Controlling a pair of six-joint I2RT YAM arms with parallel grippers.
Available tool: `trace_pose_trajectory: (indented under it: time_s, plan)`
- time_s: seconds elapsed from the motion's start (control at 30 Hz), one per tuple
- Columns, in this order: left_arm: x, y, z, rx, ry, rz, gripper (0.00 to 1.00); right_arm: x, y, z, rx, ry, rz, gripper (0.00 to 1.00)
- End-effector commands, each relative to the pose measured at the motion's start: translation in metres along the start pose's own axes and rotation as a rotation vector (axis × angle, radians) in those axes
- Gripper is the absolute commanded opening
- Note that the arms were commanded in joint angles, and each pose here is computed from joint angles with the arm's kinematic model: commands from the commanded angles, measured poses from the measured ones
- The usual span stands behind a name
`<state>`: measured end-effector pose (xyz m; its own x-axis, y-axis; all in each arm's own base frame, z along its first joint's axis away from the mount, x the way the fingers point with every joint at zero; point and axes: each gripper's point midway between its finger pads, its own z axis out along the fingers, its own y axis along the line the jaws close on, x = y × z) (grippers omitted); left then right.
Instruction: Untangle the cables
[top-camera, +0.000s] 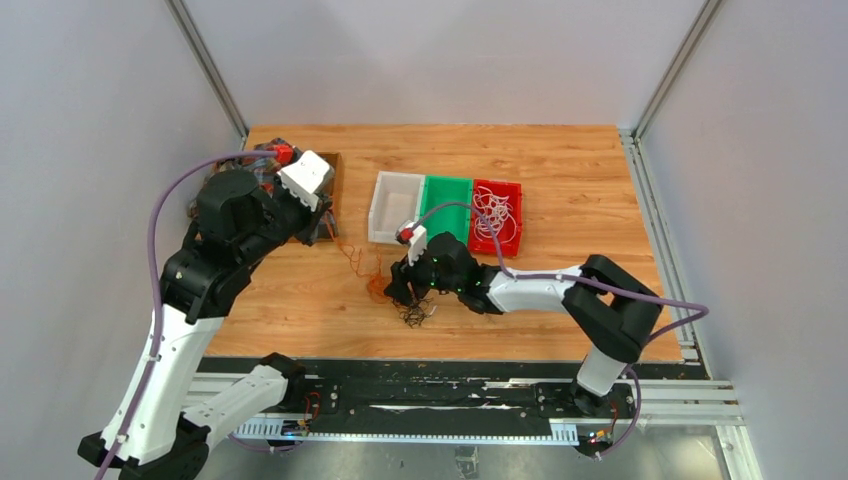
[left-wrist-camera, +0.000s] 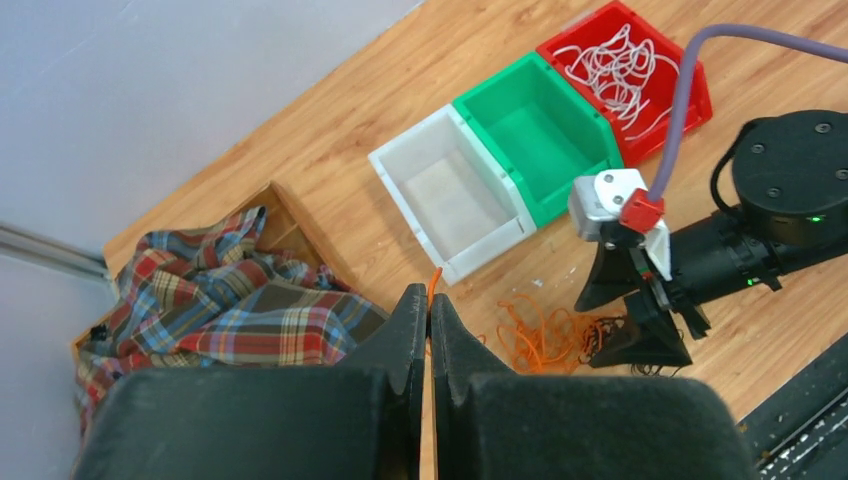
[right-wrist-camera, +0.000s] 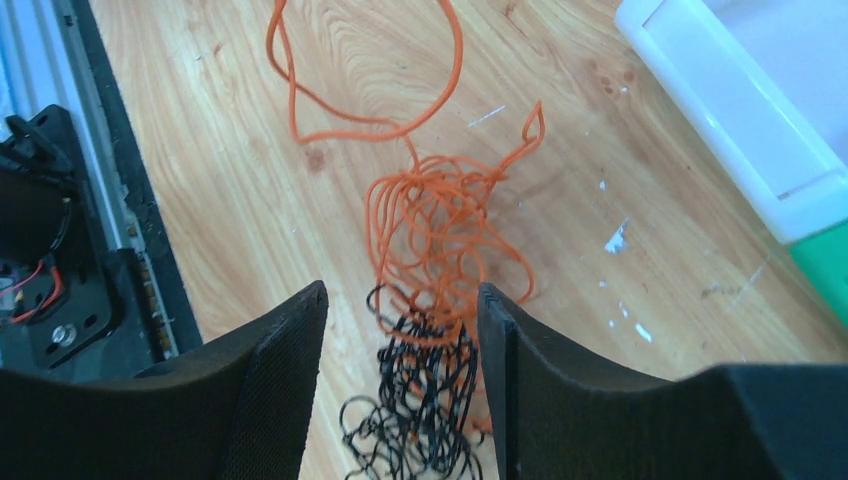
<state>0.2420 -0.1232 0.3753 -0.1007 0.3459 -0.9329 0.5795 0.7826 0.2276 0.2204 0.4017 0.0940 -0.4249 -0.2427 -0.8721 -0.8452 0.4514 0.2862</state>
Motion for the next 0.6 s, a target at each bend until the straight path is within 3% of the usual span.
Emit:
trace_pose_trajectory:
  time_s: [0.0, 0.13, 0.27, 0.3, 0.57]
  plan:
    - [0.006, 0.009, -0.010, -0.052, 0.018, 0.045, 0.00, 0.005, 0.002, 0.021, -0.022, 0.065, -0.046, 0.54]
    - [0.015, 0.015, -0.018, -0.086, 0.056, 0.078, 0.00, 0.020, -0.004, 0.034, -0.021, 0.123, -0.052, 0.39]
    - [0.020, 0.022, -0.032, -0.125, 0.079, 0.138, 0.00, 0.029, -0.017, 0.029, 0.036, 0.153, -0.024, 0.05]
    - [0.020, 0.025, -0.036, -0.138, 0.082, 0.154, 0.00, 0.026, -0.018, 0.024, 0.045, 0.140, -0.014, 0.01]
    - [0.016, 0.045, -0.061, -0.252, 0.093, 0.246, 0.00, -0.004, -0.028, -0.028, 0.131, 0.002, 0.055, 0.01]
